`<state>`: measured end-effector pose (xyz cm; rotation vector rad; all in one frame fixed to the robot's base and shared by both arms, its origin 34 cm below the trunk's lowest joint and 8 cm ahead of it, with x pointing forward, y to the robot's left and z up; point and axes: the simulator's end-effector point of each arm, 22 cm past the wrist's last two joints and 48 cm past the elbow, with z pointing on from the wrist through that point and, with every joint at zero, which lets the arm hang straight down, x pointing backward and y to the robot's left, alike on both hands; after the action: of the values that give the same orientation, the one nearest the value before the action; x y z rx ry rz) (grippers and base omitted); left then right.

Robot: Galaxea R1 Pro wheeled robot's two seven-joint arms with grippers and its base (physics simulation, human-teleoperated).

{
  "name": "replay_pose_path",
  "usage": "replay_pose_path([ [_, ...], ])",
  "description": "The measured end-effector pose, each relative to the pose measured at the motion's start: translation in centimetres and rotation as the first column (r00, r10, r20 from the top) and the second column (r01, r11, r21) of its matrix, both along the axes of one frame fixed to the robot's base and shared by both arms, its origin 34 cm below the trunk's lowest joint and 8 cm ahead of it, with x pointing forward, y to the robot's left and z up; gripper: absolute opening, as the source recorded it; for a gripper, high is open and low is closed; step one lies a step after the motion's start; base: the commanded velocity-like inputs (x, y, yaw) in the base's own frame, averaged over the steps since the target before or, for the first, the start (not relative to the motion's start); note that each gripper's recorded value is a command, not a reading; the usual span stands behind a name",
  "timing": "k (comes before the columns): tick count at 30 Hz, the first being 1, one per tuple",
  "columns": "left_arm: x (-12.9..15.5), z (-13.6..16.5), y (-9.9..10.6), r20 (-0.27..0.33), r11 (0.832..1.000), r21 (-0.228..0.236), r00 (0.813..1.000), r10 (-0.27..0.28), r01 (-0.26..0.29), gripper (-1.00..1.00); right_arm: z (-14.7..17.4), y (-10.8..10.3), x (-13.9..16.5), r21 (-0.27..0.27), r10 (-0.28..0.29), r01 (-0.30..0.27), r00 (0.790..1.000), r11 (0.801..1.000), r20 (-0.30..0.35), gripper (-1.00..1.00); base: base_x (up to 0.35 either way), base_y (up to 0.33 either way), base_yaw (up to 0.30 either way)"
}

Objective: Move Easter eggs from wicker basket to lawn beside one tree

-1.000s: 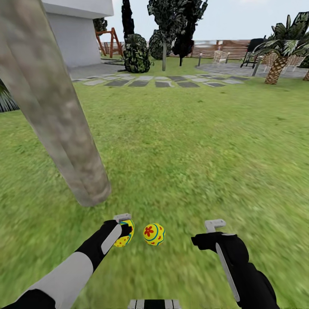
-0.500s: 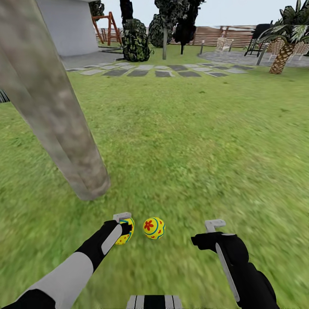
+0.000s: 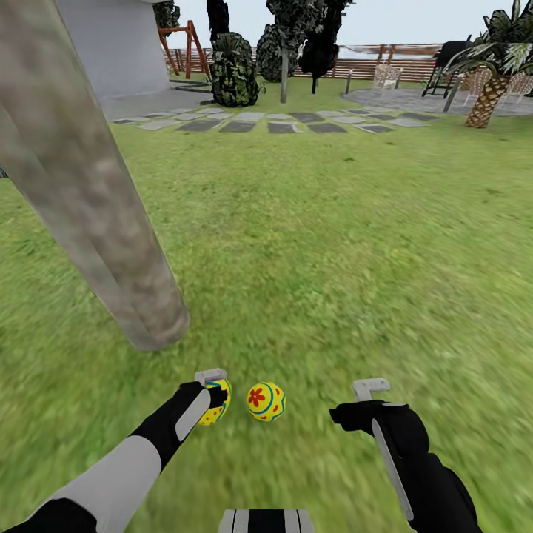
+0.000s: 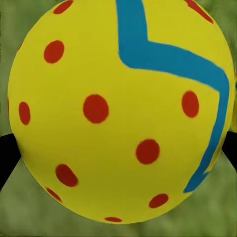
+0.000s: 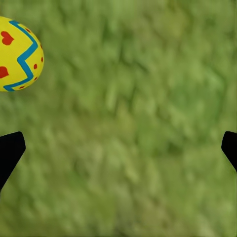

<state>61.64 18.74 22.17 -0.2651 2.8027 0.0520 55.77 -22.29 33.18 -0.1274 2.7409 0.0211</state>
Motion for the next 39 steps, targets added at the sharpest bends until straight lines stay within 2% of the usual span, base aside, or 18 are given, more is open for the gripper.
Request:
replay_pose_path([
  [14,-0.4,-0.4,0.2,-0.011,1.000,0.005,1.000,0.000,0.000,-1.00,0.0,0.0,0.0,0.000,0.000,0.000,1.000,1.000,0.000,1.00,0.039,0.000,0.000],
  [19,-1.0,-1.5,0.2,-0.031,1.000,0.006,1.000,0.001,0.000,-1.00,-1.0,0.0,-0.3,0.000,0.000,0.000,1.000,1.000,-0.020,1.00,0.000,0.000,0.000],
  [24,-0.9,-1.4,0.2,-0.029,1.000,0.006,1.000,0.000,0.000,-1.00,-1.0,0.0,-0.3,0.000,0.000,0.000,1.000,1.000,-0.020,1.00,0.000,0.000,0.000],
  [26,-0.4,-1.1,0.3,-0.011,1.000,0.002,1.000,0.006,-0.006,-1.00,-1.0,0.4,-0.4,0.002,0.011,-0.011,1.000,1.000,-0.019,1.00,0.000,0.000,0.000],
  [39,-0.3,-1.1,0.3,-0.010,1.000,-0.003,1.000,0.014,-0.014,-1.00,-1.0,0.3,-0.4,0.001,0.011,-0.011,1.000,1.000,-0.019,1.00,0.000,0.000,0.000],
])
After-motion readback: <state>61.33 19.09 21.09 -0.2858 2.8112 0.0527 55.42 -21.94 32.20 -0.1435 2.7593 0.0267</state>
